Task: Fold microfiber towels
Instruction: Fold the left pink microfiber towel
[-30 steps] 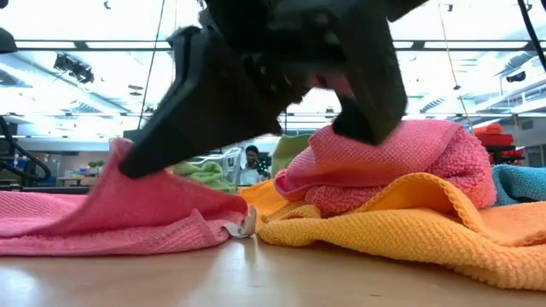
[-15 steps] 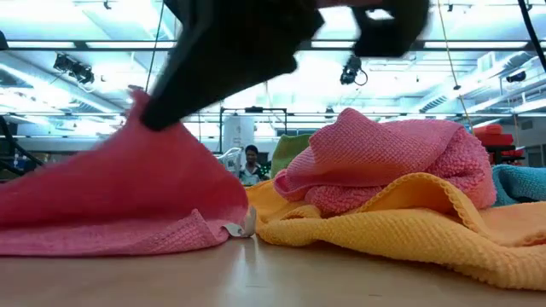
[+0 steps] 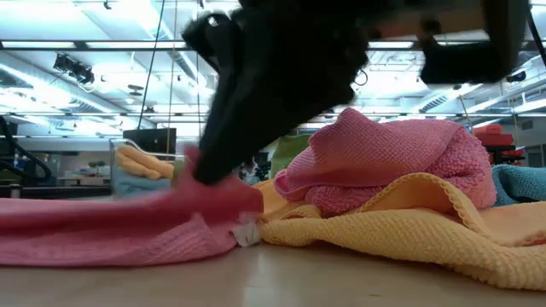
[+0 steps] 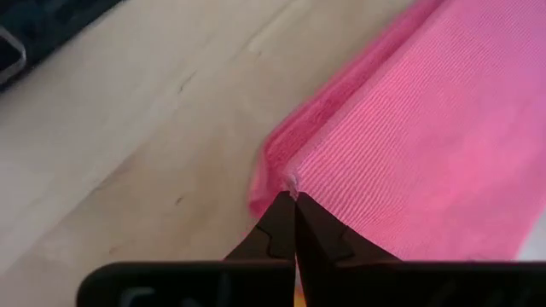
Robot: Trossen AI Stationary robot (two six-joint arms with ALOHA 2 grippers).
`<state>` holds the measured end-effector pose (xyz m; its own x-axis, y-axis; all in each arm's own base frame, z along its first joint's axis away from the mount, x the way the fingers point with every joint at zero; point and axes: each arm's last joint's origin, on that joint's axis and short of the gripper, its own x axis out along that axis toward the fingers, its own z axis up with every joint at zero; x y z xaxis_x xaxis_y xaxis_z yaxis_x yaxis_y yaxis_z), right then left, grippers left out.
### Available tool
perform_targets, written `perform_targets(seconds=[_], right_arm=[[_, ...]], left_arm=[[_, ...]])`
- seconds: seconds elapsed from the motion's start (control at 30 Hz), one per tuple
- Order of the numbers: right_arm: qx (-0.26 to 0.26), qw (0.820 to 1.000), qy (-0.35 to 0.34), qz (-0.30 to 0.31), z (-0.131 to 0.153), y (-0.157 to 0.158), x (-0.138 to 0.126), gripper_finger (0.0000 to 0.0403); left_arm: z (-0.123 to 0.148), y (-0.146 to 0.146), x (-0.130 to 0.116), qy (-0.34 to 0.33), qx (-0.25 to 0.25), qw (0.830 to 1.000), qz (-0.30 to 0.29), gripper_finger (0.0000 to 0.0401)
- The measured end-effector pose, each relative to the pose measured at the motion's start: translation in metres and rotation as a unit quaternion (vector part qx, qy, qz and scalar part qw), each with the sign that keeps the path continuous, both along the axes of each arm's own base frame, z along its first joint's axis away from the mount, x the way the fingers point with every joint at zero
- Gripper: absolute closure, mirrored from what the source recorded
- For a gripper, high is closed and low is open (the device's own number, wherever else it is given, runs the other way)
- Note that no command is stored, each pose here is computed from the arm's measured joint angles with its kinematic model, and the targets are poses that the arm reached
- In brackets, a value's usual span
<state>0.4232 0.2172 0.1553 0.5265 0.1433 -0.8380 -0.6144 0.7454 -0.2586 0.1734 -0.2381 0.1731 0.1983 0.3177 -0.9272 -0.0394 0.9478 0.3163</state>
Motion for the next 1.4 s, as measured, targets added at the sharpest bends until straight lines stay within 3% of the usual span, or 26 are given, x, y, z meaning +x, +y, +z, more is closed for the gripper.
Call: perform_targets(seconds=[0.97, 1.1, 1.23, 1.4], right_arm=[[0.025, 1.000, 0.012, -0.001, -0.004, 0.001, -0.002, 0.0382], [0.030, 0.999, 0.014, -0.007, -0.004, 0.000, -0.002, 0.0382], [0.036, 0.999, 0.029, -0.009, -0.006, 0.000, -0.004, 0.0374], [0.040, 0.999, 0.031, -0.015, -0.006, 0.000, -0.004, 0.0346]], left_arm=[[0.000, 0.000, 0.000, -0.002, -0.003, 1.000, -0.001, 0.0294], [-0.001, -0.005, 0.000, -0.005, -0.021, 1.000, -0.004, 0.0294], [-0.002, -0.014, -0.007, 0.015, -0.051, 0.998, -0.029, 0.0294], [-0.003, -0.024, -0.024, 0.028, -0.044, 0.995, -0.084, 0.0294]])
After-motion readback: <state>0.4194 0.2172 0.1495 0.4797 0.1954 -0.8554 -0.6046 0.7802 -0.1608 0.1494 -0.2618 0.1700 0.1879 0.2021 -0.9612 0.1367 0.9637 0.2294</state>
